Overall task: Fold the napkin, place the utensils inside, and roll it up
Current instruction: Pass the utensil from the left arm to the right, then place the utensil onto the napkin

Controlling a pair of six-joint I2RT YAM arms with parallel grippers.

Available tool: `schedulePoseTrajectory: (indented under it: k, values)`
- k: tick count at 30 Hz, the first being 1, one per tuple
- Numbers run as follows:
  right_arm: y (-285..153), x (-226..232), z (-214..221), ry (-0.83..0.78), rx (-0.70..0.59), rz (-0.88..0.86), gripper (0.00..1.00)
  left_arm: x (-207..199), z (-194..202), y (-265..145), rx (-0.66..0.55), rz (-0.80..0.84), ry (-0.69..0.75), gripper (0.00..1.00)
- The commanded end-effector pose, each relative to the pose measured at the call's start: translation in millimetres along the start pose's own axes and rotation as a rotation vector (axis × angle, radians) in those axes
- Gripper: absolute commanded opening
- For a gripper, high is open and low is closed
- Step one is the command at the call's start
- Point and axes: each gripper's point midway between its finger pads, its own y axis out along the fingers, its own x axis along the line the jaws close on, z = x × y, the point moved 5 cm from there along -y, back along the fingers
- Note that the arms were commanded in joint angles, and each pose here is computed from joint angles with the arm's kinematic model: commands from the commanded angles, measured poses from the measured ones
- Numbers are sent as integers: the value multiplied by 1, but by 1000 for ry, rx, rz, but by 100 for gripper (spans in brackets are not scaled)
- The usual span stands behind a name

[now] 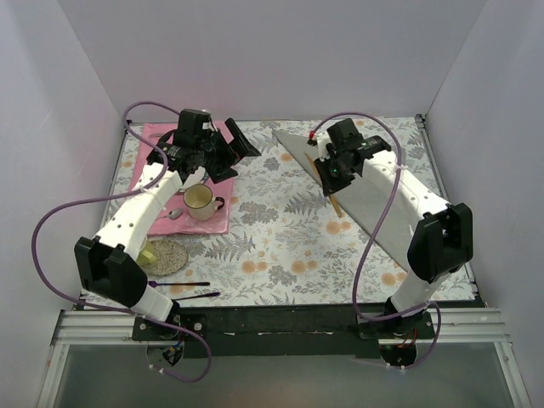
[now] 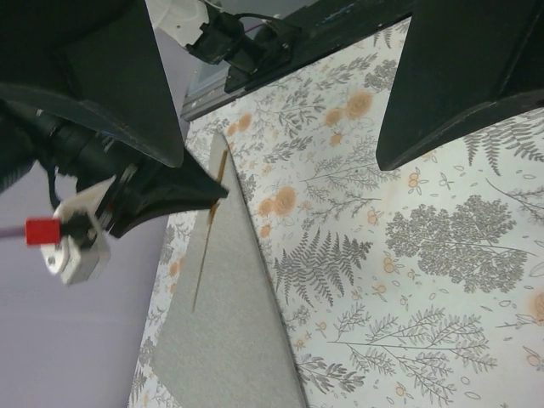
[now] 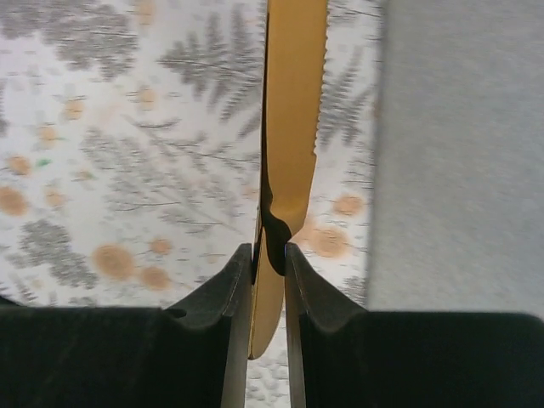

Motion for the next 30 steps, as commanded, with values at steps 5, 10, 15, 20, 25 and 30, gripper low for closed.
schedulePoseTrajectory:
  k: [5,10,15,20,25,30]
  values:
    - [29,-120,8,-105,135,283,1,38,33,-38,-24,-42,134,98]
    - [51,-148,-9,-141,139,296,1,31,51,-44,-38,-61,278,98]
    - [70,-164,-22,-161,156,295,1,28,66,-45,-19,-76,343,98]
    - [76,-165,-14,-150,178,265,1,34,69,-46,-23,-101,360,98]
    - [73,-159,-8,-132,178,239,1,36,71,-43,-11,-95,355,98]
    - [81,-153,-4,-115,189,191,1,36,70,-46,-28,-103,374,98]
